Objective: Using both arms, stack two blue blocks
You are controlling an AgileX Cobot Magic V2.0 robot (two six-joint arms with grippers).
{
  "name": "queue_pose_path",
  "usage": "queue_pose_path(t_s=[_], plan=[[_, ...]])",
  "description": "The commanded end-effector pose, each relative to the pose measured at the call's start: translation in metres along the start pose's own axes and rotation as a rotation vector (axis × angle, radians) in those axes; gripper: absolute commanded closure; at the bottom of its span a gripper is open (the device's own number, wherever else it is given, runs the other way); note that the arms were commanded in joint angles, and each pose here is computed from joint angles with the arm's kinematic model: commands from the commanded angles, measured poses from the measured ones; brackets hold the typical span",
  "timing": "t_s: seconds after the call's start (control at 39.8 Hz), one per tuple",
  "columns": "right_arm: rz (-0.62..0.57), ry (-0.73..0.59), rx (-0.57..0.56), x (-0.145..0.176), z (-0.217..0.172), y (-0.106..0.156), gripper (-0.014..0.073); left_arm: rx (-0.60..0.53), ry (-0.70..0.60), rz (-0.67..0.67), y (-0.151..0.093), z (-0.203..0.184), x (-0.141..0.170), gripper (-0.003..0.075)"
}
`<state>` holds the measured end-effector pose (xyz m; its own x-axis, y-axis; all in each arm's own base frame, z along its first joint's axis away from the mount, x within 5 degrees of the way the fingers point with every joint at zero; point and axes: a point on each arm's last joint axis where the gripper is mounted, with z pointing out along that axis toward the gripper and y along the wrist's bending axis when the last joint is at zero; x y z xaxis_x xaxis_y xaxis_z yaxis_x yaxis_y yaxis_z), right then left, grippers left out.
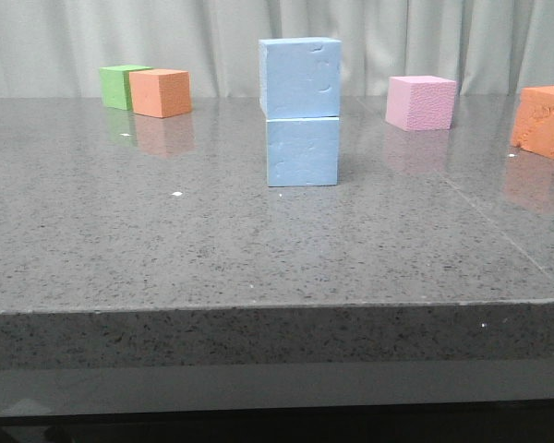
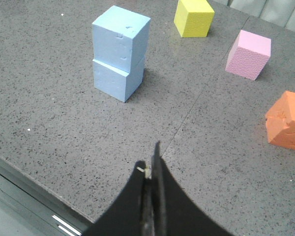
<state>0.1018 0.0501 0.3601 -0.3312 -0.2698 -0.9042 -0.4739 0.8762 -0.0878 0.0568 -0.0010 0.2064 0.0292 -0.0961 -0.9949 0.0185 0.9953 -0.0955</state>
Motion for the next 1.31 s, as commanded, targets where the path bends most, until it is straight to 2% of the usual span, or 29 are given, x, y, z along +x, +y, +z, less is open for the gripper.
queue_pose_path(t_s=[0.0, 1.03, 1.18, 1.28], plan=[[-0.007, -0.092, 0.013, -0.012, -0.004, -0.002, 0.0663, 0.001, -0.141, -0.02, 0.0, -0.003, -0.011, 0.0741], [-0.007, -0.093, 0.013, -0.012, -0.004, -0.002, 0.0663, 0.0, -0.118, -0.02, 0.0, -0.003, -0.01, 0.0741], [0.009, -0.12, 0.058, 0.004, -0.003, -0.005, 0.0663, 0.0, -0.116, -0.02, 0.0, -0.003, -0.01, 0.0741], [0.039, -0.22, 0.136, 0.028, 0.002, -0.01, 0.0663, 0.0, -0.114, -0.02, 0.0, -0.002, -0.009, 0.0741]])
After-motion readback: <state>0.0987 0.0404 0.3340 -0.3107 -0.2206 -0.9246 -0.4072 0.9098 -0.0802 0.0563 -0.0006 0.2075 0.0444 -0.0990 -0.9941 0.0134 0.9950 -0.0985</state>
